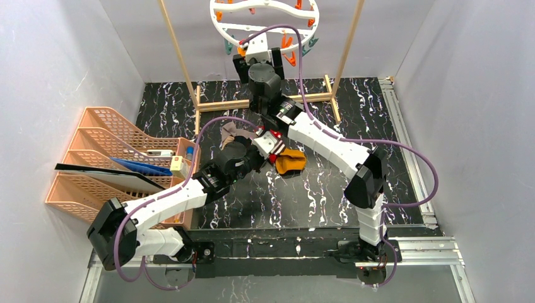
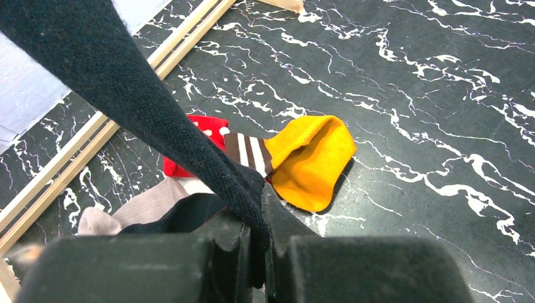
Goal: Remove the socks clipped to the hanger
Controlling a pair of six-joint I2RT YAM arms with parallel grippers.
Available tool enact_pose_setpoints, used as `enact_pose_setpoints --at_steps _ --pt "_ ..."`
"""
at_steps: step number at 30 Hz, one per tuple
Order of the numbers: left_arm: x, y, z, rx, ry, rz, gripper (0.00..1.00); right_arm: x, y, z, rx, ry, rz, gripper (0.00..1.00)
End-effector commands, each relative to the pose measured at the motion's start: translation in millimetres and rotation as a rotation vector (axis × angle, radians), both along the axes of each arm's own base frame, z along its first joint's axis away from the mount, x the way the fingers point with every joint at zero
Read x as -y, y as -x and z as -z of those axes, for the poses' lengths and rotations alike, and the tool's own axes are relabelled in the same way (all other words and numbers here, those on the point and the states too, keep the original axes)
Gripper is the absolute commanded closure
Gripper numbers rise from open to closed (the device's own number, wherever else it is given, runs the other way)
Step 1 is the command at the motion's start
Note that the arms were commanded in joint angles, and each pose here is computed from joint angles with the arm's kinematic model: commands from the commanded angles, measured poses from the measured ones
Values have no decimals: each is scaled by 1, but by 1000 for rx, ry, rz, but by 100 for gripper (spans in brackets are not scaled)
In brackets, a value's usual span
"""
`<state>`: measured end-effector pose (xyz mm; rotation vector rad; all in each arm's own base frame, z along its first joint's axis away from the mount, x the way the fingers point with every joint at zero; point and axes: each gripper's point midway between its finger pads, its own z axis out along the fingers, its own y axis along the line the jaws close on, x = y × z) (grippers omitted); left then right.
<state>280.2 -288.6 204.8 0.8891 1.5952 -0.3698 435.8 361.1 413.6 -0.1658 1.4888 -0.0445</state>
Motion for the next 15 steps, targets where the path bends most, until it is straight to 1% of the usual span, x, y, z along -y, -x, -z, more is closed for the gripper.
enact_pose_setpoints --at_steps 1,15 --pt "-2 9 2 -6 -22 21 100 16 -3 -28 29 -91 23 19" --pt "-1 11 5 -8 -35 24 100 20 -25 -19 8 -99 12 23"
